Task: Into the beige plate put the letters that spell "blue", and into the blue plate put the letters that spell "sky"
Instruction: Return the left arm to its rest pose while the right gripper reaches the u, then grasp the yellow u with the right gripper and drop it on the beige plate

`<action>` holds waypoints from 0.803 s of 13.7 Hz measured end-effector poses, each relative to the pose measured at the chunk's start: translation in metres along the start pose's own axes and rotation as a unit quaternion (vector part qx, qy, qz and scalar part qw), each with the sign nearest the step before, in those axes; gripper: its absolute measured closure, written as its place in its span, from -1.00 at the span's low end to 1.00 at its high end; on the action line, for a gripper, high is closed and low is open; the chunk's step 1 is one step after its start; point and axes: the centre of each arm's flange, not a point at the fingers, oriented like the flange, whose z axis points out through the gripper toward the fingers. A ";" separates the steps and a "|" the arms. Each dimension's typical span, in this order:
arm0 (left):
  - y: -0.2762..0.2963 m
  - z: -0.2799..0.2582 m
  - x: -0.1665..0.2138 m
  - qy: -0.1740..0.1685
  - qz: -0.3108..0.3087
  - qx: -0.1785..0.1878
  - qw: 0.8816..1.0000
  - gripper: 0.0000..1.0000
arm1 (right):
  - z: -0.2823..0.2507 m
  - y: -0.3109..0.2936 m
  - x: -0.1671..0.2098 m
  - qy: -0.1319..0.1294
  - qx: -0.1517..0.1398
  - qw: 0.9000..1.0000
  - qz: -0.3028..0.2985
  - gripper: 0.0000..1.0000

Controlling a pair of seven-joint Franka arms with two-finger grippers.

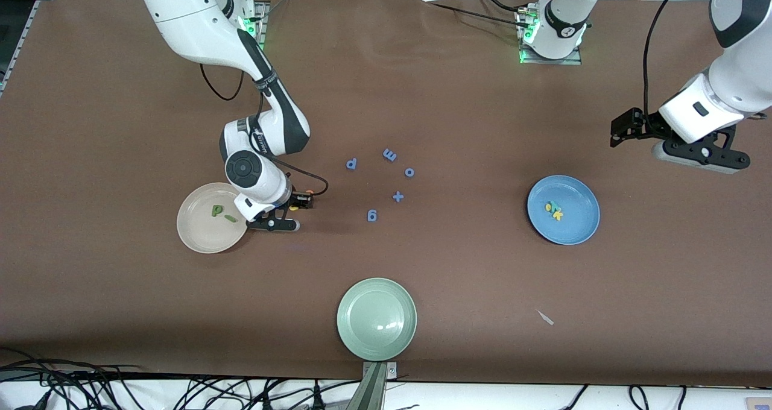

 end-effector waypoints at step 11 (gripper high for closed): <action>0.007 -0.042 0.002 0.036 0.009 0.016 0.999 -1.00 | -0.022 0.044 0.023 -0.013 -0.022 0.998 -0.057 0.41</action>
